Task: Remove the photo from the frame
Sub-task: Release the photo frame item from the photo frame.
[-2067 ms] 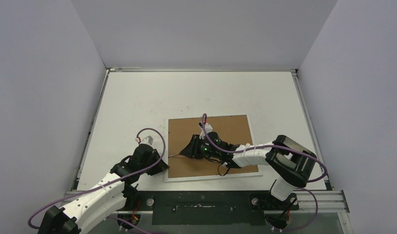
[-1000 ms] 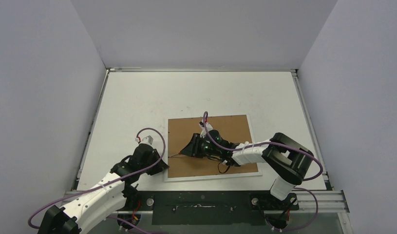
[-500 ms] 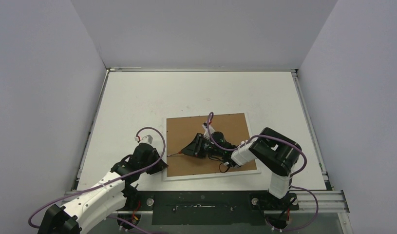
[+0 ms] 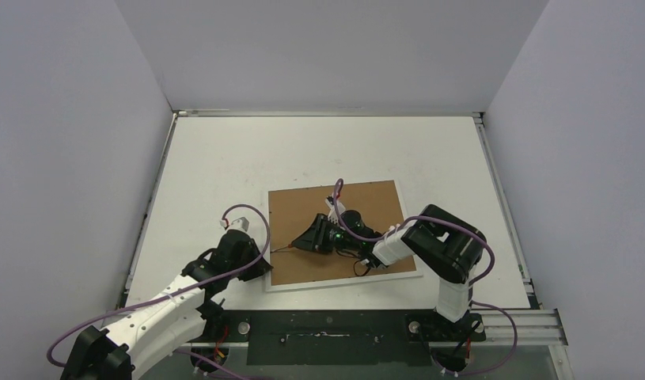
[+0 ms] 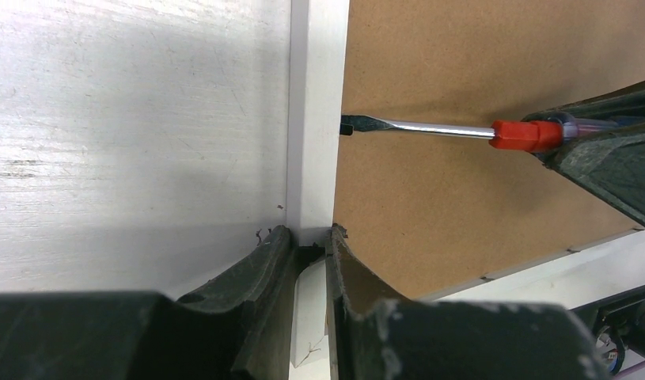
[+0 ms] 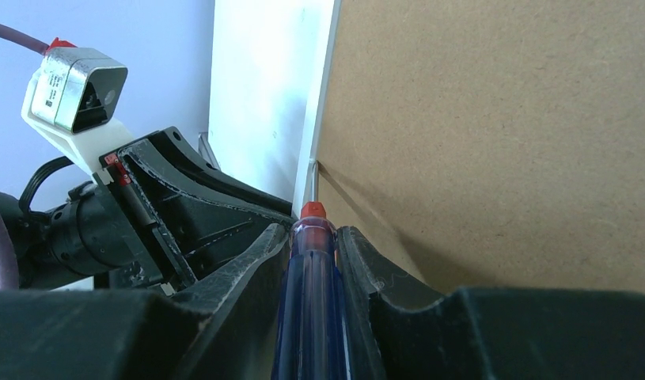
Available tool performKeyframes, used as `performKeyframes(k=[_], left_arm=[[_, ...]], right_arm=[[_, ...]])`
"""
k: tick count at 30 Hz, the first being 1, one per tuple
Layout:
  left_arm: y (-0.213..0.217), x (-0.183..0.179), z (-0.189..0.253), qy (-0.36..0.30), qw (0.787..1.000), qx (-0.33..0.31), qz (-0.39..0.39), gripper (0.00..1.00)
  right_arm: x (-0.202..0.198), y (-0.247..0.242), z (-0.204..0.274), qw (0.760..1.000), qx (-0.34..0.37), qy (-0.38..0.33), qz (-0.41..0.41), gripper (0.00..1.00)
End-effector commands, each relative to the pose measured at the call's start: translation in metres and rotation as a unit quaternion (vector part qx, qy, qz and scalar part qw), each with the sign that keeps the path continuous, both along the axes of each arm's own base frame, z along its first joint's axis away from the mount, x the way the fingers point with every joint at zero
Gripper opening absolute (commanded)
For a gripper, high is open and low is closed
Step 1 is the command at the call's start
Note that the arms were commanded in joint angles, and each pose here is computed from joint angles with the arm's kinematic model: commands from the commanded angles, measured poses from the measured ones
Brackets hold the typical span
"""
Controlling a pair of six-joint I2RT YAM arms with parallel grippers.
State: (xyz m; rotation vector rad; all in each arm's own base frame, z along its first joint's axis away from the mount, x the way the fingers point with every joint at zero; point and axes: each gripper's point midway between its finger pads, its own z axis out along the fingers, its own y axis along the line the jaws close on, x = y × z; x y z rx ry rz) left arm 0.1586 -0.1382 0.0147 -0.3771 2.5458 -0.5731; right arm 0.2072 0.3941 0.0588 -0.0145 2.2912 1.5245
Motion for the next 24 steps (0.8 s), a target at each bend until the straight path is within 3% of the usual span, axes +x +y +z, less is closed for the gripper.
performKeyframes(k=[1, 8, 14, 24], left_arm=[[0.0, -0.006, -0.012, 0.013, 1.0, 0.008, -0.014, 0.0], [0.001, -0.006, -0.013, 0.015, 1.0, 0.01, -0.013, 0.0], [0.001, -0.006, -0.013, 0.013, 1.0, 0.01, -0.01, 0.0], [0.003, -0.007, -0.013, 0.011, 1.0, 0.006, -0.004, 0.0]], right_arm=[[-0.013, 0.027, 0.02, 0.998, 0.029, -0.021, 0.048, 0.0], [-0.014, 0.03, 0.013, 0.995, -0.067, -0.045, 0.063, 0.0], [-0.02, 0.029, 0.019, 0.971, -0.19, -0.104, 0.101, 0.0], [-0.031, 0.052, 0.027, 0.954, -0.226, -0.135, 0.146, 0.0]])
